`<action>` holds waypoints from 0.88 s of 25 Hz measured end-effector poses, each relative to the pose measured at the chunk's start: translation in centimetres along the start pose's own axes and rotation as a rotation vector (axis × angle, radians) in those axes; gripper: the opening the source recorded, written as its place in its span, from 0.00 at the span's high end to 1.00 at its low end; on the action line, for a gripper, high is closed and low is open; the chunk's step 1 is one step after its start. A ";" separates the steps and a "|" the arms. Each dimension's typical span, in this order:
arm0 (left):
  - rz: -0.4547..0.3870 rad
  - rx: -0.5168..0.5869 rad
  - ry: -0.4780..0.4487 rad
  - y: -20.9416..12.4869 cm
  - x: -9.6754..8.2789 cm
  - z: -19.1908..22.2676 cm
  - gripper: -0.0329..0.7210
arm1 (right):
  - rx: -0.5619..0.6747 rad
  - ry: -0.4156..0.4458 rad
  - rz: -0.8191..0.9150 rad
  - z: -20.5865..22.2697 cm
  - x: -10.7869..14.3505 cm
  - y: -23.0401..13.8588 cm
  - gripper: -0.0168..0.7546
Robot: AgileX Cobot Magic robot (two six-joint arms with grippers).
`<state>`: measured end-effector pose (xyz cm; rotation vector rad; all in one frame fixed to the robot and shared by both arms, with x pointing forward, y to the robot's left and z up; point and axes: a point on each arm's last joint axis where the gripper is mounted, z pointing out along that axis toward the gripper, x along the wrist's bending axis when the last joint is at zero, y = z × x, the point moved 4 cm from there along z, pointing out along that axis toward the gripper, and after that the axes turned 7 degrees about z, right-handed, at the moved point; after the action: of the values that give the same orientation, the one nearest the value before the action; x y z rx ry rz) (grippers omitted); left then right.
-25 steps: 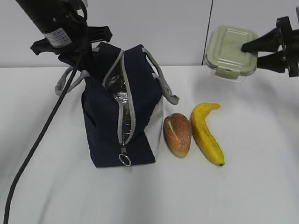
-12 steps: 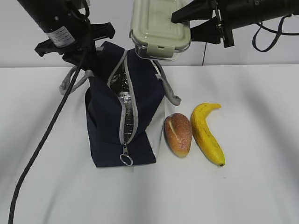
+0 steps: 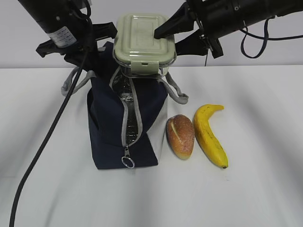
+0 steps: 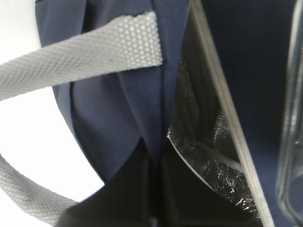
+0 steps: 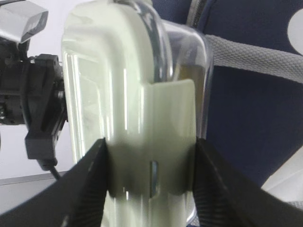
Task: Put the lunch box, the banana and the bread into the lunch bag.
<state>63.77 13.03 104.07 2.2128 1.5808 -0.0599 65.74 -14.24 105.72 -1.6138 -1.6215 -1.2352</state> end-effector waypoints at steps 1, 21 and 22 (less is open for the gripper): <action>0.000 0.000 0.000 0.0 0.0 0.0 0.96 | 0.000 -0.009 -0.001 0.3 0.0 -0.1 0.49; -0.001 -0.004 -0.005 0.1 -0.1 0.0 0.96 | 0.087 -0.293 -0.005 3.6 -3.4 -1.7 0.49; -0.002 -0.004 -0.006 0.1 -0.1 0.0 0.96 | 0.095 -0.294 -0.003 4.0 -3.5 -1.9 0.49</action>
<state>63.81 12.94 104.07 2.2067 1.5783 -0.0637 65.33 -12.17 100.48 -1.7982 -1.8282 -0.9389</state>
